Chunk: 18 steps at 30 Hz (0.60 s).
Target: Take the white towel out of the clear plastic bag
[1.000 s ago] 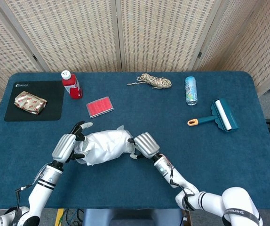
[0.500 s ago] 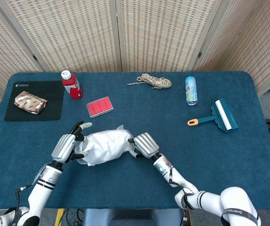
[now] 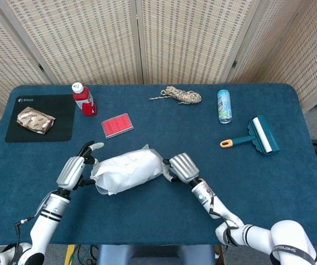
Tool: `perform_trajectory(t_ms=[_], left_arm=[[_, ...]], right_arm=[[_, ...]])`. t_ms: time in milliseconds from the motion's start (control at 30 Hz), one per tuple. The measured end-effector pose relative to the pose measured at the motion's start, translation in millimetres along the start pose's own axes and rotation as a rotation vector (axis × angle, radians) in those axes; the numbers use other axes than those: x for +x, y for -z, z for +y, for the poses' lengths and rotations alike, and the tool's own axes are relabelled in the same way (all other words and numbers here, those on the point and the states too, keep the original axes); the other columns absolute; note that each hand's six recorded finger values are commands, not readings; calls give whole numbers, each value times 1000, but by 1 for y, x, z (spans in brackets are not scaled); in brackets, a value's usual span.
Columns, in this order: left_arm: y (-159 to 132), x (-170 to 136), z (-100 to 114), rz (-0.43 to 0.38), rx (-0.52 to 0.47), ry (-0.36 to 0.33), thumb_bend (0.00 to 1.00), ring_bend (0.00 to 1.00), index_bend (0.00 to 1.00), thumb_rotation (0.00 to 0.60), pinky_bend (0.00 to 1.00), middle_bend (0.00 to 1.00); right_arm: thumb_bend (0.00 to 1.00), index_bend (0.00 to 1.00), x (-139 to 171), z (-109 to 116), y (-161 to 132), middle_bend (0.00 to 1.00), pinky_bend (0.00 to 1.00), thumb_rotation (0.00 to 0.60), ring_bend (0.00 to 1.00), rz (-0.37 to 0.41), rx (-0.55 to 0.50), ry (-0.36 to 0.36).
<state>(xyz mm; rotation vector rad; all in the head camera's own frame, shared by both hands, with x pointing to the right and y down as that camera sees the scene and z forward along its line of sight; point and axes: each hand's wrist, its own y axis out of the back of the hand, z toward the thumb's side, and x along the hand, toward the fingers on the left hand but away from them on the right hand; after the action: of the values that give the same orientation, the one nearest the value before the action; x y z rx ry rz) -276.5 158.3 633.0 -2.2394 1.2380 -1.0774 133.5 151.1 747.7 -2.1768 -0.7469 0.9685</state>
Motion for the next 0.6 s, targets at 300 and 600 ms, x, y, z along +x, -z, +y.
perform_trajectory(t_ms=[300, 600], left_arm=[[2, 6, 7, 15, -25, -22, 653, 55, 801, 600, 328, 157], [11, 5, 9, 43, -23, -28, 653, 54, 801, 600, 329, 157]], right_arm=[[467, 653, 19, 37, 44, 1000, 1000, 600, 1000, -106, 13, 67], [470, 653, 41, 72, 83, 1000, 1000, 600, 1000, -200, 37, 134]])
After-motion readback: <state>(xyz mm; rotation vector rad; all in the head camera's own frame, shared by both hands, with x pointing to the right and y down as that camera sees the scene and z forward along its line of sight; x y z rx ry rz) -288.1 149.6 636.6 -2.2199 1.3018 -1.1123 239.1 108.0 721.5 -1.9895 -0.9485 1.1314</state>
